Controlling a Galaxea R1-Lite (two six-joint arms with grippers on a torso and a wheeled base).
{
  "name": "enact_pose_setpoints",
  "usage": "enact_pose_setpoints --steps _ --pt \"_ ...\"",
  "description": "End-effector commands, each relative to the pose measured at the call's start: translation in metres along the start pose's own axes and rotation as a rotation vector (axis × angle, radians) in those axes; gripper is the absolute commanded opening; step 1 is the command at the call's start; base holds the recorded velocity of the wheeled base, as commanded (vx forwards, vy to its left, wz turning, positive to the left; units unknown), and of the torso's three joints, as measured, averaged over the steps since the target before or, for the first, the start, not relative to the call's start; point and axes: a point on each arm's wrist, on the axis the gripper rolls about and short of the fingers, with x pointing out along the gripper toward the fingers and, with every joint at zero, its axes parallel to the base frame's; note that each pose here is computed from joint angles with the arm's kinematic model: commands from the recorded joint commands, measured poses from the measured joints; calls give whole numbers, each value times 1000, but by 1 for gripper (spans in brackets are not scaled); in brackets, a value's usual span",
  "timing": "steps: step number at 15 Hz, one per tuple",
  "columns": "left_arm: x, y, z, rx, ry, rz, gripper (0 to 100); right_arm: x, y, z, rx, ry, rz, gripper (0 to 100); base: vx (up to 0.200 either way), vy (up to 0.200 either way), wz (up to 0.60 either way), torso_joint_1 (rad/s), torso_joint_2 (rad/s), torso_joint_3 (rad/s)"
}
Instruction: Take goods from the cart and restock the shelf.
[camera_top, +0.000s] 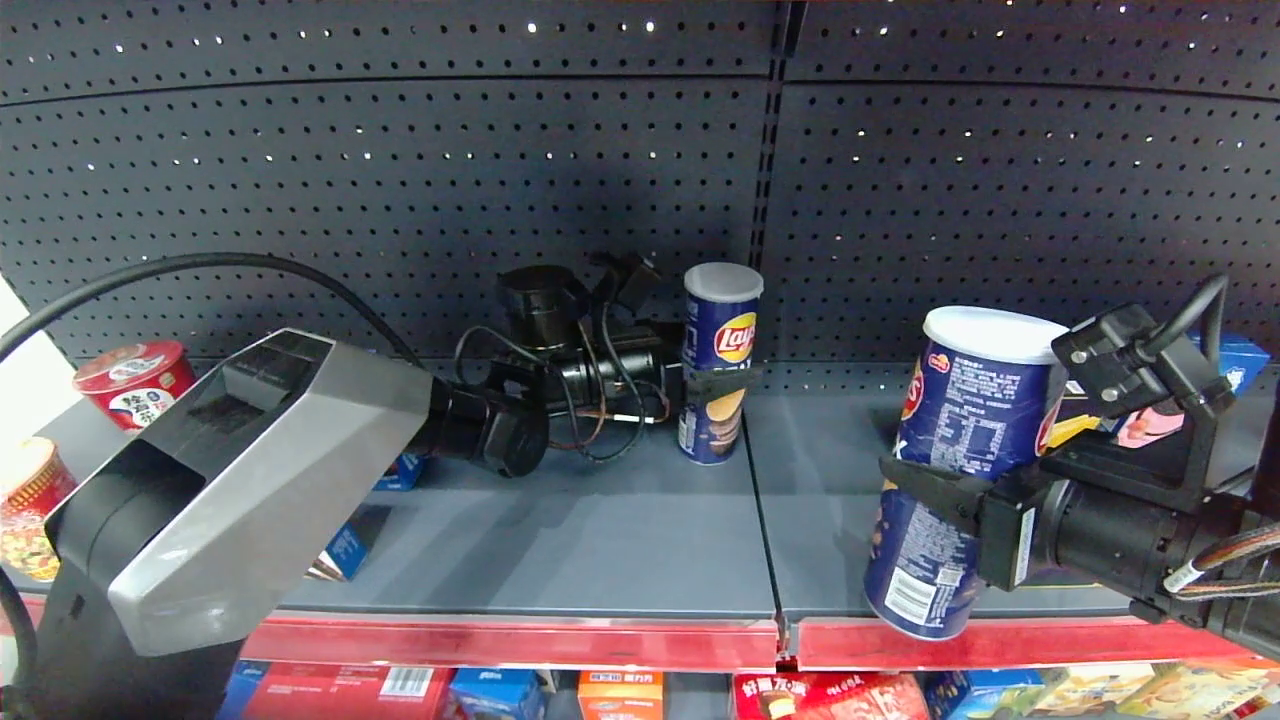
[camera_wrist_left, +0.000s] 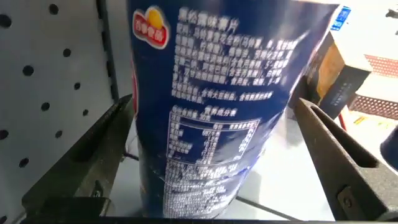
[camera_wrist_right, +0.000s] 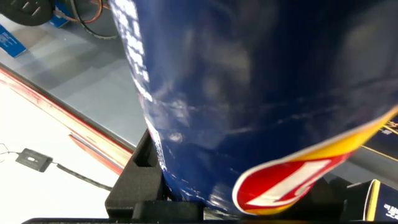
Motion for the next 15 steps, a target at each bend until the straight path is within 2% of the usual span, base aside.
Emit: enact_pose_setpoints --steps 1,3,11,12,13,14,15 --pt "1 0 0 -4 5 1 100 0 0 0 4 2 5 0 0 0 0 0 0 0" --pt "1 1 -1 -23 21 32 100 0 0 0 4 0 8 0 0 0 0 0 0 0" --pt "1 5 -3 -19 21 92 100 0 0 -1 3 4 6 0 0 0 0 0 0 0" --pt "1 6 -5 -14 23 92 0 0 0 -1 3 4 6 0 0 0 0 0 0 0" --pt "2 6 -6 1 25 94 0 1 0 0 4 2 6 0 0 0 0 0 0 0" --pt "2 5 -7 -2 29 96 0 0 0 0 4 2 6 0 0 0 0 0 0 0" --pt "5 4 -7 0 26 134 0 0 -1 -2 4 5 3 0 0 0 0 0 0 0"
